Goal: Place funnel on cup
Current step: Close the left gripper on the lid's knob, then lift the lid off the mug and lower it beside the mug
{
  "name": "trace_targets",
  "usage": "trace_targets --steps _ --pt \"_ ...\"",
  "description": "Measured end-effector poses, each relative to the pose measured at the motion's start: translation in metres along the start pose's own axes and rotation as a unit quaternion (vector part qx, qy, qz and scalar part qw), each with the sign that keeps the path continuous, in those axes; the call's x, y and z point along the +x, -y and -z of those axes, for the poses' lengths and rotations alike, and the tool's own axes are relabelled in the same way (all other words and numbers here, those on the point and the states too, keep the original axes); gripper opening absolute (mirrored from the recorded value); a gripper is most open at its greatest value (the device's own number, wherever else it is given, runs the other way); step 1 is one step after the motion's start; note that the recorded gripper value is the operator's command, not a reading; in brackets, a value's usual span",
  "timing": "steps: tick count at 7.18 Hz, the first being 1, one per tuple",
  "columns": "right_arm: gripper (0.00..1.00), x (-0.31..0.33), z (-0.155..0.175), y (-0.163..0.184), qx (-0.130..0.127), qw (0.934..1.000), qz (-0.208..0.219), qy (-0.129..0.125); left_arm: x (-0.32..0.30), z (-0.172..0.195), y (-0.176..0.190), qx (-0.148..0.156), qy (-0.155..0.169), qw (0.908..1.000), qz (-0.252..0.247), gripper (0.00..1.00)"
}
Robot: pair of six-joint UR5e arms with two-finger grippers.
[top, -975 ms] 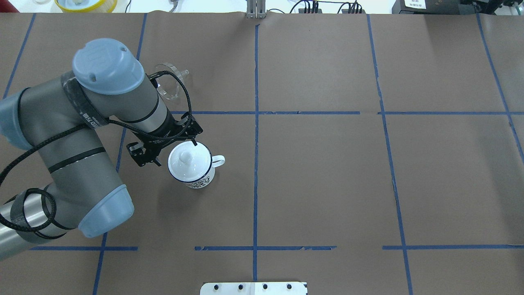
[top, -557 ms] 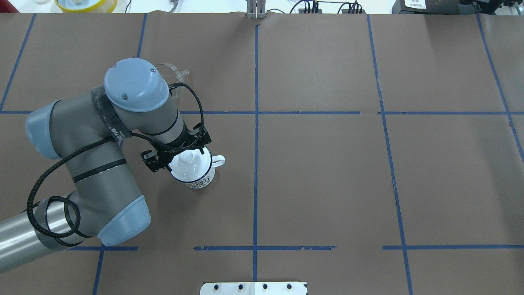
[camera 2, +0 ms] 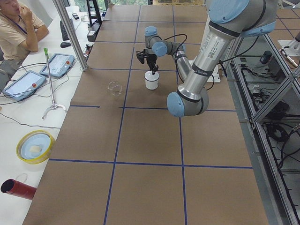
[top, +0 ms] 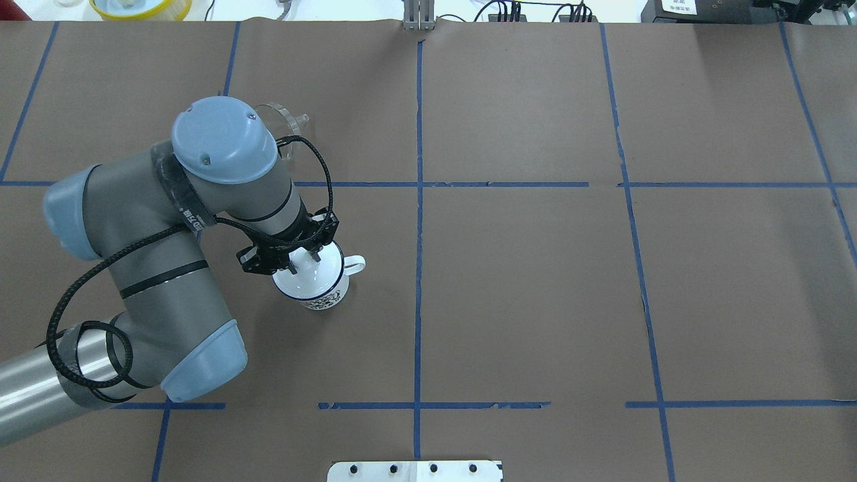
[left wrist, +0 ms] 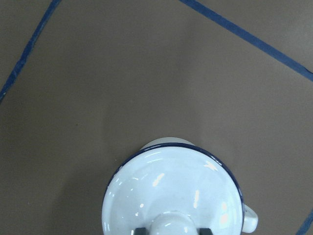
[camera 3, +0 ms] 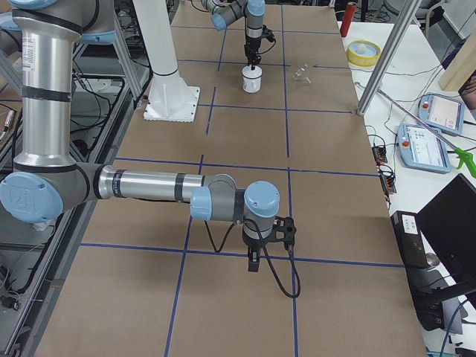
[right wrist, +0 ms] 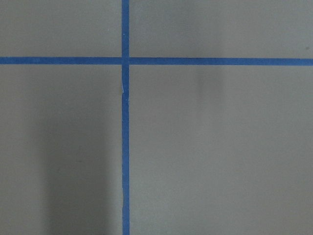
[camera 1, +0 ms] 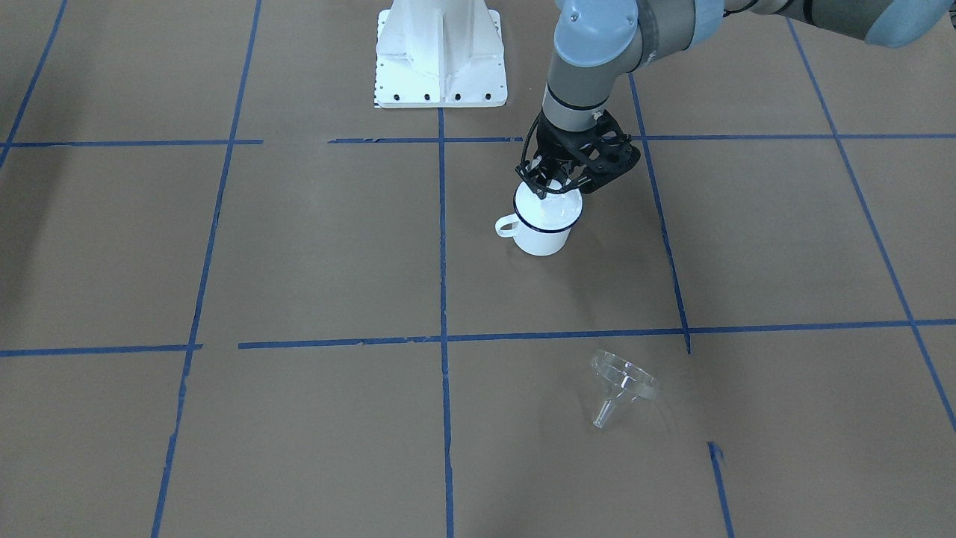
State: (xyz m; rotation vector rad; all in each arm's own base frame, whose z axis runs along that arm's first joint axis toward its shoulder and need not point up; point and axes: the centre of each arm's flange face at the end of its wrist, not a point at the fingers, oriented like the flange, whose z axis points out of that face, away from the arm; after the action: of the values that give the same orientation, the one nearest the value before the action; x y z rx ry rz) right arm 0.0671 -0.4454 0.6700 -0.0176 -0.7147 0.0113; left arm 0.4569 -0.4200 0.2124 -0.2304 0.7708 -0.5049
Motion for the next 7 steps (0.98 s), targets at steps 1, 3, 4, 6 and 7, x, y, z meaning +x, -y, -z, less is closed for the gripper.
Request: trace_targets --steps 1,3,4,6,7 --pt "1.00 0.000 0.000 0.000 0.000 1.0000 0.000 0.000 0.001 0.005 0.000 0.000 -0.004 1.0000 0.000 0.00" --pt "1.00 0.000 0.000 0.000 0.000 1.0000 0.000 0.000 0.001 0.045 0.010 0.015 -0.031 0.9992 0.019 0.00" --pt "1.00 0.000 0.000 0.000 0.000 1.0000 0.000 0.000 -0.008 0.079 0.025 0.031 -0.050 0.9977 0.034 0.00" --pt "1.00 0.000 0.000 0.000 0.000 1.0000 0.000 0.000 -0.055 0.115 0.047 0.059 -0.064 0.9955 0.038 0.00" --pt "1.00 0.000 0.000 0.000 0.000 1.0000 0.000 0.000 -0.084 0.110 0.053 0.063 -0.053 0.9962 0.027 0.00"
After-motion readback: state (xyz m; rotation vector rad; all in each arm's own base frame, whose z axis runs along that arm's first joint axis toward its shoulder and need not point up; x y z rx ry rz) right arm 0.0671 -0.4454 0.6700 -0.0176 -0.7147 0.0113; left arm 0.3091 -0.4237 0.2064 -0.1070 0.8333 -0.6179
